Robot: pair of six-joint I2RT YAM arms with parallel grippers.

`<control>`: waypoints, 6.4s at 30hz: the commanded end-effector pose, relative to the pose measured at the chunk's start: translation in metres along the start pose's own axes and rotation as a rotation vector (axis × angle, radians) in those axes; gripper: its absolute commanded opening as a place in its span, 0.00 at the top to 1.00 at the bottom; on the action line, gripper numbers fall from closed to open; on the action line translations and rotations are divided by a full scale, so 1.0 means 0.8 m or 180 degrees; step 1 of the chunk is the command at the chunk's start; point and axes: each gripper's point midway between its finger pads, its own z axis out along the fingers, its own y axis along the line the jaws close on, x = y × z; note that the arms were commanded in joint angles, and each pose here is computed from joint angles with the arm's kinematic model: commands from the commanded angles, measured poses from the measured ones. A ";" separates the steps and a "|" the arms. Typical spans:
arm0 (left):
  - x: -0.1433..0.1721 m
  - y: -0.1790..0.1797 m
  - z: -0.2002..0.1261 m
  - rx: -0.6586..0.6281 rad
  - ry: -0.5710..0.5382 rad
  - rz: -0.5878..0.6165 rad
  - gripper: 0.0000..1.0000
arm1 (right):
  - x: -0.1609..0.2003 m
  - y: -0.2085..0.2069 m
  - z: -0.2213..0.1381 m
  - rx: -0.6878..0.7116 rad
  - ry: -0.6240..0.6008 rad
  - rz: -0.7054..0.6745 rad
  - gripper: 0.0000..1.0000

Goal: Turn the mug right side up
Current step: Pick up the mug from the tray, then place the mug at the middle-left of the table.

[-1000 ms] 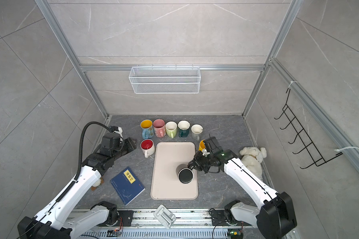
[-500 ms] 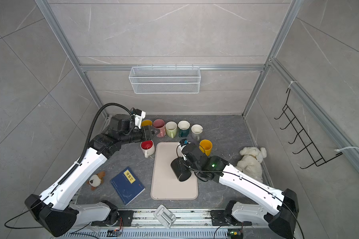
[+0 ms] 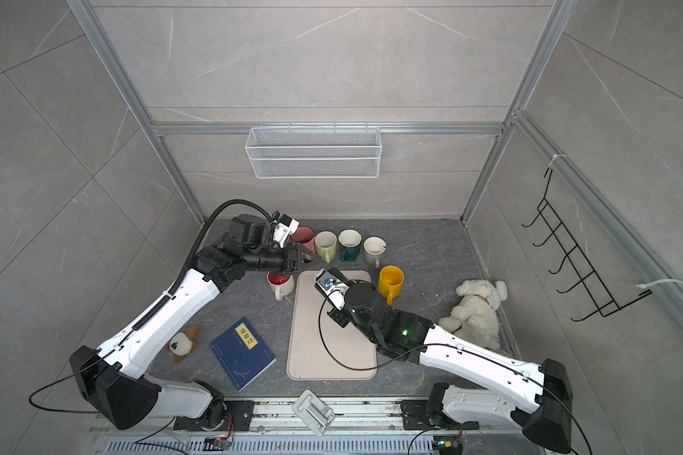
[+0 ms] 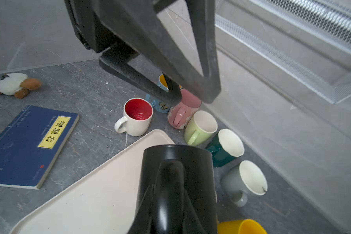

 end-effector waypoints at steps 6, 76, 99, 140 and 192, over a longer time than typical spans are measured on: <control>0.011 -0.049 0.008 0.0534 0.0281 -0.0088 0.49 | -0.069 -0.031 -0.016 0.0520 -0.0626 -0.0422 1.00; 0.002 -0.006 0.013 -0.0175 0.0210 -0.0269 0.82 | -0.084 -0.041 0.016 0.2352 -0.1093 -0.2092 1.00; 0.014 0.010 0.017 -0.0124 0.0063 -0.0249 1.00 | -0.074 -0.037 0.022 0.2224 -0.0857 -0.2082 0.84; 0.002 -0.013 -0.012 0.0101 -0.0395 -0.0282 0.97 | -0.063 -0.037 0.046 0.2177 -0.0521 -0.1785 1.00; -0.085 0.048 -0.098 -0.0838 -0.1515 -0.0016 1.00 | -0.005 -0.050 -0.016 0.1570 0.0024 -0.1262 0.40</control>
